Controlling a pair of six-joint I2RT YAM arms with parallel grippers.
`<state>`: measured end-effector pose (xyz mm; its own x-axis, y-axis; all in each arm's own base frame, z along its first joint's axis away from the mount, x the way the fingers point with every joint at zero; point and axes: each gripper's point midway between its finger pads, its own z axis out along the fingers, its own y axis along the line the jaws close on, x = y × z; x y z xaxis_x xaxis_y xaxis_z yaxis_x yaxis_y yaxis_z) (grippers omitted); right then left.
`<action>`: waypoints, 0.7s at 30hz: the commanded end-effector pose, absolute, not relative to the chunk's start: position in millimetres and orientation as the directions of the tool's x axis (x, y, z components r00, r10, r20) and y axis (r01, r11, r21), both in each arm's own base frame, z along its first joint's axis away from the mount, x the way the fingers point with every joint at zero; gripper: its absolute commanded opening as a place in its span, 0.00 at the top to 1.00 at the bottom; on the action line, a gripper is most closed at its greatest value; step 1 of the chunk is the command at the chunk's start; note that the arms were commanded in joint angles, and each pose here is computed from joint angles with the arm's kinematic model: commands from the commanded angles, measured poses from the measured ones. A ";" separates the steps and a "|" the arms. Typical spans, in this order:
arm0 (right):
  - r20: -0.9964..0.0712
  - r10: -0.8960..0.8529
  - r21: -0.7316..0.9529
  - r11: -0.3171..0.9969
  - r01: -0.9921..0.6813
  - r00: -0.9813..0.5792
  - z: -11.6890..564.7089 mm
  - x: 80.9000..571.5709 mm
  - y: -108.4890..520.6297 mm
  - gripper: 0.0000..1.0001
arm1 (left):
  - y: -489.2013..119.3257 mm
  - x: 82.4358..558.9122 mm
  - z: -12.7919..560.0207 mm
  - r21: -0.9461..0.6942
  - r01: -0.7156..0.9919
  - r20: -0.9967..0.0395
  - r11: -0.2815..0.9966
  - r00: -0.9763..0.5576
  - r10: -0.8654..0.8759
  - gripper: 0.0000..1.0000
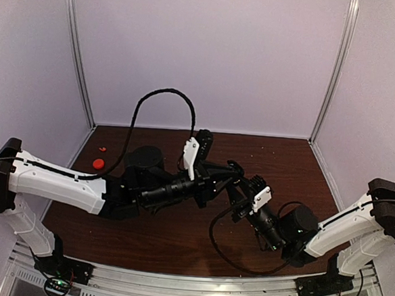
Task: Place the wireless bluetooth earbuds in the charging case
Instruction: Place the right earbud in the right side groove of the charging case.
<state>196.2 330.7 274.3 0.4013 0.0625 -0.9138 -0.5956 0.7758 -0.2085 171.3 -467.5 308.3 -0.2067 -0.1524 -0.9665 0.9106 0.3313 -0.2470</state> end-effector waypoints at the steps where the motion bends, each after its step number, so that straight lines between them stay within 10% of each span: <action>1: -0.886 0.181 -0.130 0.786 -0.605 0.426 307.0 189.6 322.6 1.00 | -472.1 176.1 286.1 -0.245 0.896 -0.969 0.371 -0.233 -0.079 0.83; 21: -0.887 0.194 -0.116 0.783 -0.611 0.418 306.6 188.8 320.3 1.00 | -467.7 184.0 278.6 -0.242 0.872 -0.969 0.426 -0.242 -0.055 0.62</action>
<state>199.5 330.5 267.9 0.3847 0.0368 -0.9223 -0.5862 0.7816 -0.2133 172.1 -469.0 301.8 -0.2174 -0.1229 -0.9683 0.9005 0.3575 -0.2476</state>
